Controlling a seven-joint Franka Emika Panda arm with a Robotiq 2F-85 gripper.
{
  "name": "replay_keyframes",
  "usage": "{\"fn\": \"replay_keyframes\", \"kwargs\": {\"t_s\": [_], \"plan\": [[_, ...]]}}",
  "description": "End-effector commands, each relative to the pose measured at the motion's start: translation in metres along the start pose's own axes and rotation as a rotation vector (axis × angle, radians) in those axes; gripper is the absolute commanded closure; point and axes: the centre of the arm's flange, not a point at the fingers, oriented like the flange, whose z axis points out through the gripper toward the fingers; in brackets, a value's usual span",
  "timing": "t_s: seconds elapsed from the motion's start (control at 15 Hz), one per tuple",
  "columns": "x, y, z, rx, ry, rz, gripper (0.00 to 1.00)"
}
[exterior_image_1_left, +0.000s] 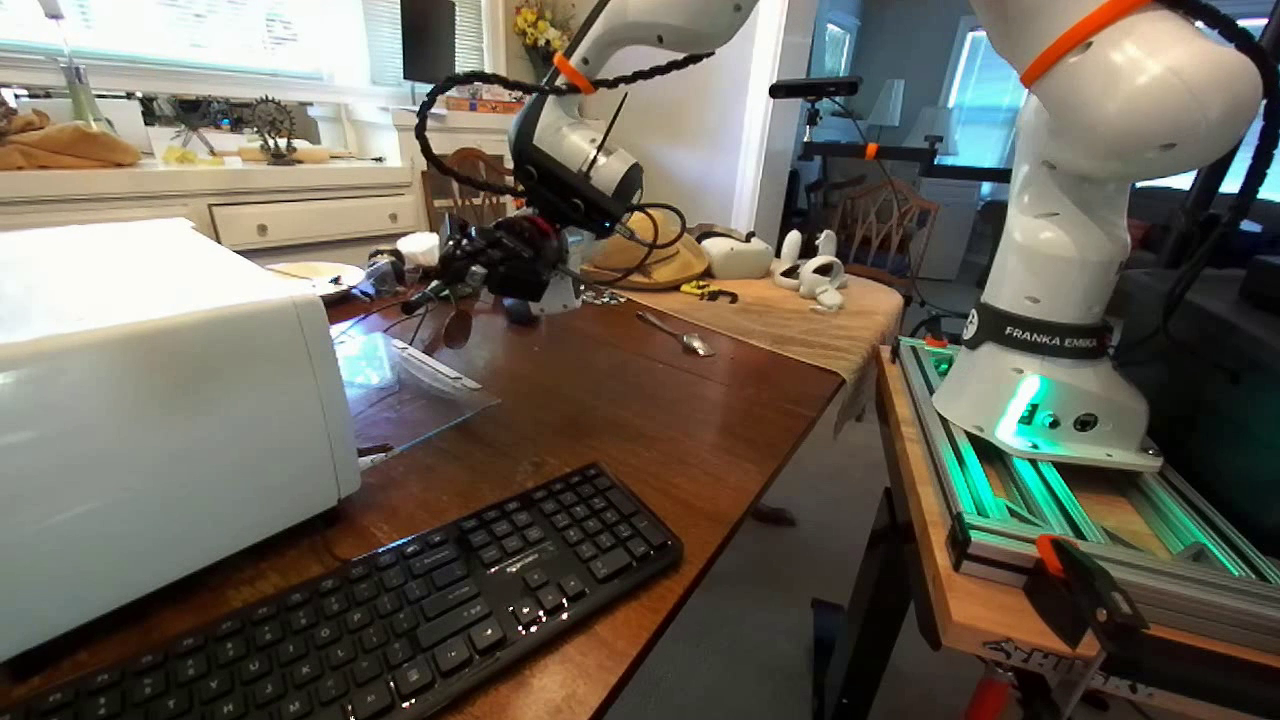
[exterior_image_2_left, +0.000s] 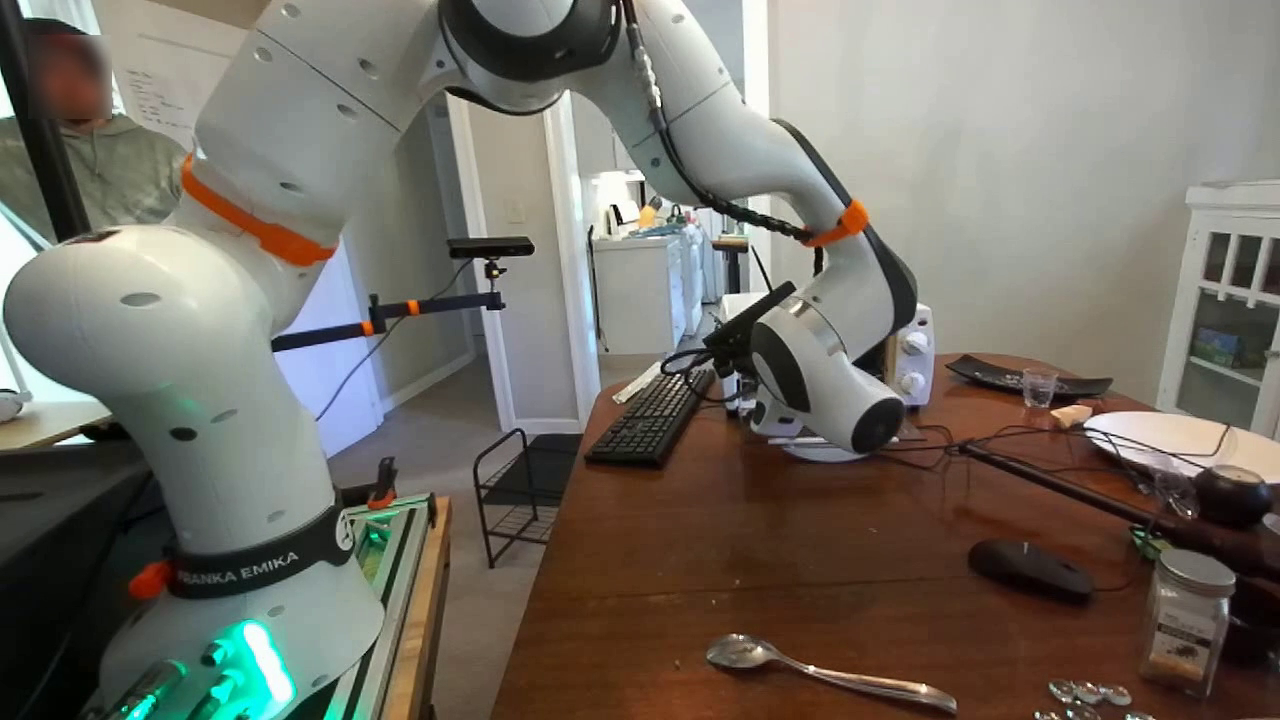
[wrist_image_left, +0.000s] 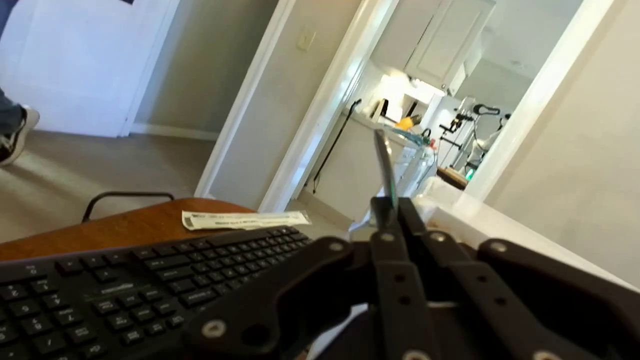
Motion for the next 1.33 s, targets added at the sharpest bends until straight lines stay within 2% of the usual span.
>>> {"fn": "replay_keyframes", "kwargs": {"t_s": [0.0,0.2,0.47,0.53,0.67,0.8,0.87,0.93,1.07,1.27], "plan": [[-0.040,-0.005,0.012,-0.064,0.187,-0.018,0.99],[-0.064,-0.016,0.016,-0.110,0.328,0.005,0.99],[-0.094,-0.034,0.015,-0.128,0.524,0.079,0.99],[-0.068,-0.036,0.011,-0.099,0.440,0.034,0.96],[-0.083,-0.042,0.012,-0.102,0.490,0.046,0.96],[-0.086,-0.042,0.011,-0.101,0.499,0.050,0.96],[-0.086,-0.040,0.011,-0.102,0.500,0.054,0.99],[-0.087,-0.033,0.006,-0.181,0.522,0.065,0.99],[-0.091,-0.027,0.000,-0.291,0.613,0.051,0.99],[-0.092,-0.030,-0.012,-0.392,0.742,0.083,0.99]]}}
